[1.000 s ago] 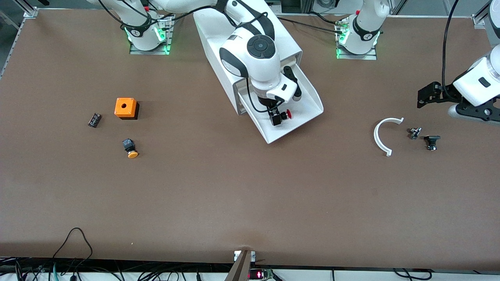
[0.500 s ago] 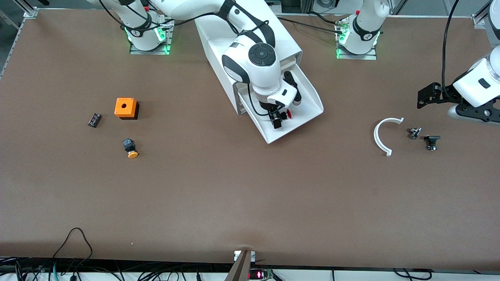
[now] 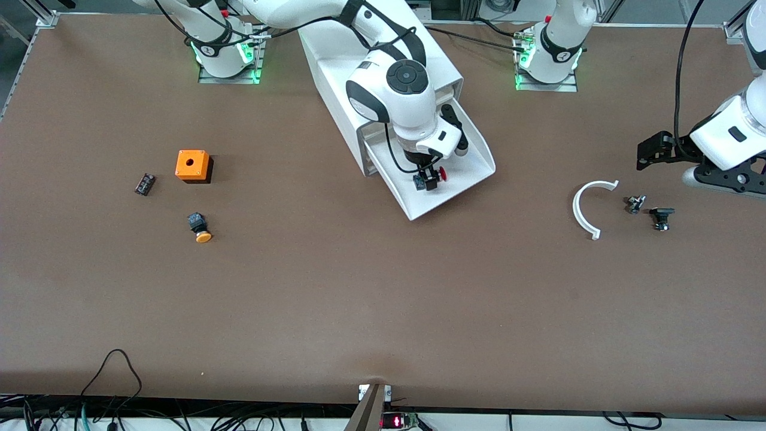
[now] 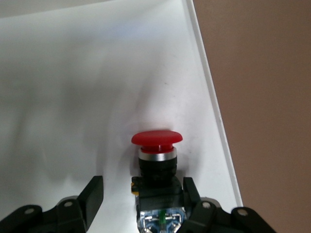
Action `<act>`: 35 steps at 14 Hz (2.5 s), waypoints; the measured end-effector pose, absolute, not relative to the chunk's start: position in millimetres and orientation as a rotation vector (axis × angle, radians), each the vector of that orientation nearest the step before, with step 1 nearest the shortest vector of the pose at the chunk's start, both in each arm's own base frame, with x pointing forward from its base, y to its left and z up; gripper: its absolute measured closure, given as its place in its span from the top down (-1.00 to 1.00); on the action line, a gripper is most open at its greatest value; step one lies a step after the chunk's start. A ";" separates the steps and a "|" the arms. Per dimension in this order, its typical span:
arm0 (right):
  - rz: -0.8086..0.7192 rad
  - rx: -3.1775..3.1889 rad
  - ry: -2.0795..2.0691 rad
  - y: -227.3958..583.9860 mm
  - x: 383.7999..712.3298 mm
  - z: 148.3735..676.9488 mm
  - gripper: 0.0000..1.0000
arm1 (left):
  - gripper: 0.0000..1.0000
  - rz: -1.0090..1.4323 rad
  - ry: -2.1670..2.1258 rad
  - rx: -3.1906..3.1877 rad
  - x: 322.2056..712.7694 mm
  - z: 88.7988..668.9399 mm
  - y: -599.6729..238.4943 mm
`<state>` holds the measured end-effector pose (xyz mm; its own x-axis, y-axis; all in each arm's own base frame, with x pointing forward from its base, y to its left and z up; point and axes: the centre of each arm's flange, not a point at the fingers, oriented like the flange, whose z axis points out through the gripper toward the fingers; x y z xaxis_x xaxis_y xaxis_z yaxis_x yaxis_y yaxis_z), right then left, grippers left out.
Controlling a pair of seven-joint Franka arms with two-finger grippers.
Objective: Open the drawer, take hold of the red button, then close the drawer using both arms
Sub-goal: 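Grasp the red push button in the drawer with the right gripper, then lift the red button out while the left gripper reaches the drawer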
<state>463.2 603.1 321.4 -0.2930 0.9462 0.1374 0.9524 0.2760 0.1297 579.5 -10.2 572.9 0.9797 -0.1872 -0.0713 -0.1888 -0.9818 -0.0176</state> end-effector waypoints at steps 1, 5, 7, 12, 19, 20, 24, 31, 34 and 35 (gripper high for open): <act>-0.290 -1.849 -2.482 602.9 463.6 319.7 0.41 | 1.00 0.108 0.295 -3.101 579.8 572.9 -10.2; -0.293 -1.852 -2.480 602.5 464.8 319.9 0.12 | 1.00 0.086 0.287 -3.102 581.2 579.3 -7.7; -0.298 -1.856 -2.477 602.5 465.9 321.6 -0.18 | 1.00 0.090 0.273 -3.102 582.5 577.8 -2.4; -0.367 -1.920 -2.410 608.6 469.5 343.8 -0.18 | 1.00 0.129 0.297 -3.089 588.8 563.1 -10.9; -0.560 -2.293 -2.060 549.6 530.3 437.0 -0.18 | 1.00 0.095 0.375 -3.078 600.3 568.8 -40.1; -0.576 -2.354 -1.997 528.0 547.6 446.5 -0.18 | 1.00 0.107 0.413 -3.074 599.7 566.0 -49.6; -0.562 -2.588 -1.719 437.7 597.5 461.6 -0.18 | 1.00 0.276 0.439 -3.116 607.7 506.7 -87.8; -0.326 -2.979 -0.983 301.0 625.7 408.7 -0.18 | 1.00 0.228 -0.244 -3.230 594.7 338.5 -194.8; -0.203 -3.074 -0.715 253.7 629.2 371.8 -0.18 | 1.00 0.201 -0.361 -3.242 564.1 303.9 -237.9; -0.150 -3.103 -0.611 238.1 626.7 355.3 -0.18 | 1.00 0.201 -0.374 -3.244 553.5 294.5 -249.3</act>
<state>626.7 238.1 355.3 0.9210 0.3794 0.0881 0.3770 -0.9252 0.0428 553.5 -249.3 294.5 0.9664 0.2179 -0.1361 0.2339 -0.9655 0.1146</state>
